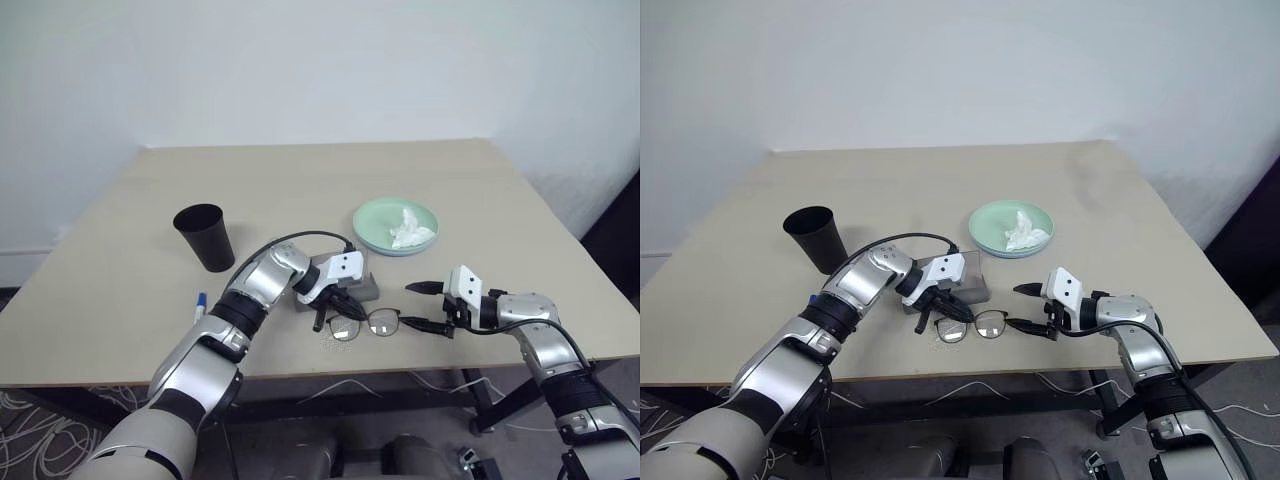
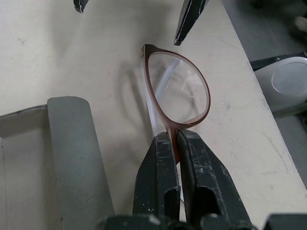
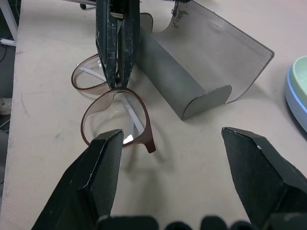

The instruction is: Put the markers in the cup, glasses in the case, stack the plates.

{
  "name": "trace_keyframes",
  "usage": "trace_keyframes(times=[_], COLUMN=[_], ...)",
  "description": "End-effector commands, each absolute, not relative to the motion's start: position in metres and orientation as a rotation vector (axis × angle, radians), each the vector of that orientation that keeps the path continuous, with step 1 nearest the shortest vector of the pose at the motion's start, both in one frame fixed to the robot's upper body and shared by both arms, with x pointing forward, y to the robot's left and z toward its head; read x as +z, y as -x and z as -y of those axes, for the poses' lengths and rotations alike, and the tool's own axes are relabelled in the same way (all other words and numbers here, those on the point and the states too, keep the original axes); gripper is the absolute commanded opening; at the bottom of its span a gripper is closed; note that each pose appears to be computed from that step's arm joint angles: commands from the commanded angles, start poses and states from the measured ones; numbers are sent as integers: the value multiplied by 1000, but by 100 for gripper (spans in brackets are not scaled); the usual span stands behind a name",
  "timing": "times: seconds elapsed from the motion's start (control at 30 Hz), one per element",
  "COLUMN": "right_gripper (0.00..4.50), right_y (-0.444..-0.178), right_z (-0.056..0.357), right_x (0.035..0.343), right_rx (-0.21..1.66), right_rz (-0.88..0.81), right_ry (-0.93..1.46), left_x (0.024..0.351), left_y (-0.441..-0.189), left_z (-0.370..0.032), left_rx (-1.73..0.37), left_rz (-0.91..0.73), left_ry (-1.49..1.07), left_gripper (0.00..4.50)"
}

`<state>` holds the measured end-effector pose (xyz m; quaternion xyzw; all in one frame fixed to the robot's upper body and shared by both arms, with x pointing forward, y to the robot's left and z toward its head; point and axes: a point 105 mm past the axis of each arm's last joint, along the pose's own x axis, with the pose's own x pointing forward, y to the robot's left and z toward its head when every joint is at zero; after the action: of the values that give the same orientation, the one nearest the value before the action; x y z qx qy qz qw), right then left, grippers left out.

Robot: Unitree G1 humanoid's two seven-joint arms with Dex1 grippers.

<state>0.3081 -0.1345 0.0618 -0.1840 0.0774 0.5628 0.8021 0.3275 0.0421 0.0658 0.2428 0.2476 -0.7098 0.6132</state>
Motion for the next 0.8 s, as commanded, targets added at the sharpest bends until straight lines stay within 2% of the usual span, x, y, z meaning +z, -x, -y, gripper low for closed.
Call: trace_keyframes(times=[0.03,0.2,0.5,0.8], right_gripper=[356,356,356,356], right_y=[-313,-316,-325,-321], right_z=[133,136,146,139], right_x=[71,71,71,72], right_rx=[1195,1178,1147,1181], right_rz=[-121,-125,-134,-124], right_ry=[416,427,433,429], left_x=[81,96,141,158], left_y=[-329,-329,-338,-384], left_z=[-42,-42,-47,-68], left_rx=[-1648,-1659,-1624,-1354], left_rz=[-510,-459,-307,-275], left_ry=[-587,-591,-656,-828], left_gripper=[4,4,4,4])
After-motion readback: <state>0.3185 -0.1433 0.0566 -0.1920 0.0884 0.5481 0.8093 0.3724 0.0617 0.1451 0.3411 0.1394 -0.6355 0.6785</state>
